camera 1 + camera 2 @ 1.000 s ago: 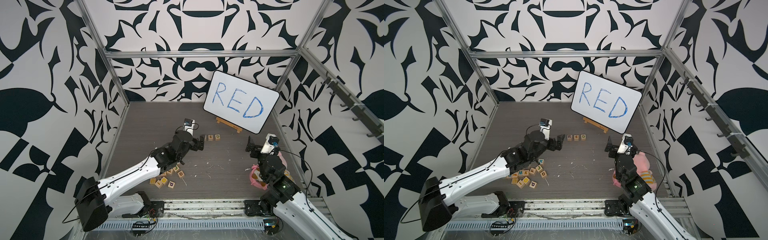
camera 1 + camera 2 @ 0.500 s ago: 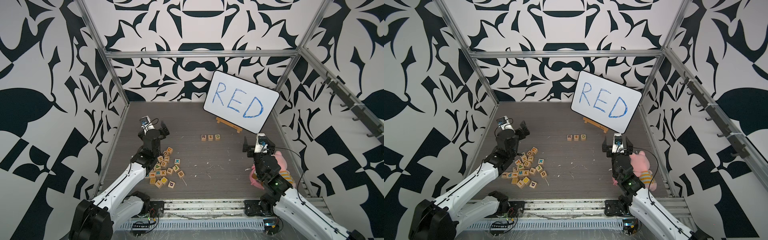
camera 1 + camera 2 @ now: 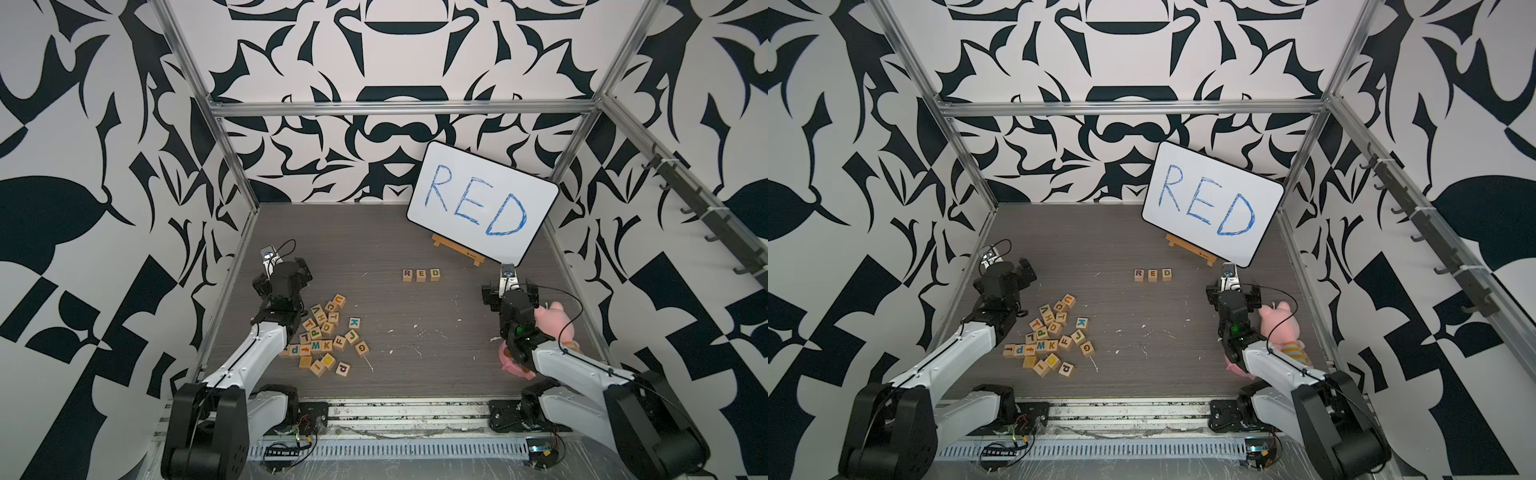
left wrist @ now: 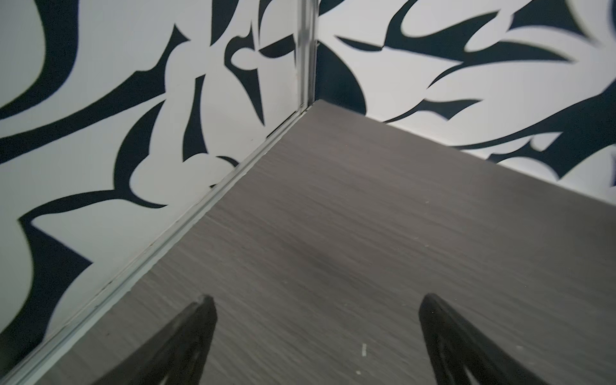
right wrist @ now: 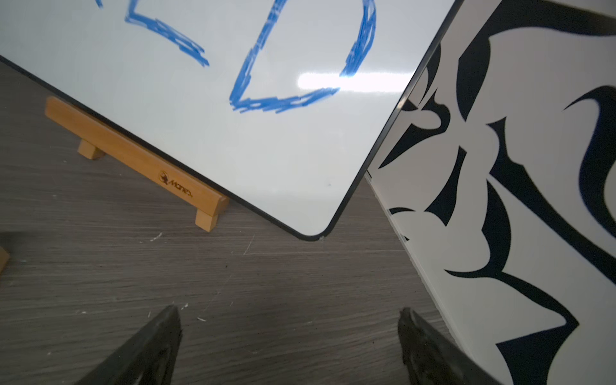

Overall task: Assemble the uppercase word "red" with letter blocks
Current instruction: Reset both arms

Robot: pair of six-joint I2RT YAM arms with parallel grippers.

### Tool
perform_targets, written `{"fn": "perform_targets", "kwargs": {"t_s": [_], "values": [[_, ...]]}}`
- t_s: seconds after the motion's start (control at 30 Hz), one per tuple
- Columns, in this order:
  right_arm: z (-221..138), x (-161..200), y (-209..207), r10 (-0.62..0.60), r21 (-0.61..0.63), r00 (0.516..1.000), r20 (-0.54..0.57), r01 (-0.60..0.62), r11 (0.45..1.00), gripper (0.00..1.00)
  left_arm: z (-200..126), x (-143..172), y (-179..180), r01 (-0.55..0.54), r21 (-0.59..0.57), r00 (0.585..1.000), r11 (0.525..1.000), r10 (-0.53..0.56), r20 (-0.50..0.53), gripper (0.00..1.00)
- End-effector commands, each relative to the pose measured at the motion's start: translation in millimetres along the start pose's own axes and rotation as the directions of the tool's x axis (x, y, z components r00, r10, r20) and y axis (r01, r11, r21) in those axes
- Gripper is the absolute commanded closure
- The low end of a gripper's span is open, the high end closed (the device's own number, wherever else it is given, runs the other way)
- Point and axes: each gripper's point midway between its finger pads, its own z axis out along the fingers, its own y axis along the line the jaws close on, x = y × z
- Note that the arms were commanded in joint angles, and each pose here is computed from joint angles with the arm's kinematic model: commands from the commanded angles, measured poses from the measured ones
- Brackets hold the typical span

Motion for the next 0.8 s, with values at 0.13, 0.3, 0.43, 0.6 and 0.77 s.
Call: {"fn": "perform_targets", "kwargs": {"t_s": [0.13, 0.3, 0.43, 0.6, 0.77], "values": [[24, -8, 6, 0.13, -0.016, 0.99, 0.046, -0.129, 0.991, 0.0, 12, 25, 9, -0.08, 0.008, 0.997, 0.997, 0.079, 0.025, 0.0], [37, -10, 10, 0.106, -0.033, 0.994, 0.027, -0.105, 0.994, 0.0, 22, 28, 6, -0.071, 0.023, 0.997, 0.997, 0.07, 0.041, 0.0], [48, 3, 8, 0.125, -0.017, 0.991, 0.042, -0.124, 0.992, 0.0, 27, 23, -1, -0.071, 0.058, 0.992, 0.996, 0.065, 0.11, 0.0], [59, 14, 10, 0.141, -0.042, 0.99, 0.01, -0.14, 0.989, 0.0, 44, 31, -1, -0.067, 0.073, 0.987, 0.995, 0.056, 0.15, 0.01], [65, 17, 11, 0.141, -0.056, 0.99, -0.031, -0.142, 0.988, 0.0, 51, 42, -2, -0.061, 0.101, 0.996, 0.993, 0.053, 0.078, 0.0]]}}
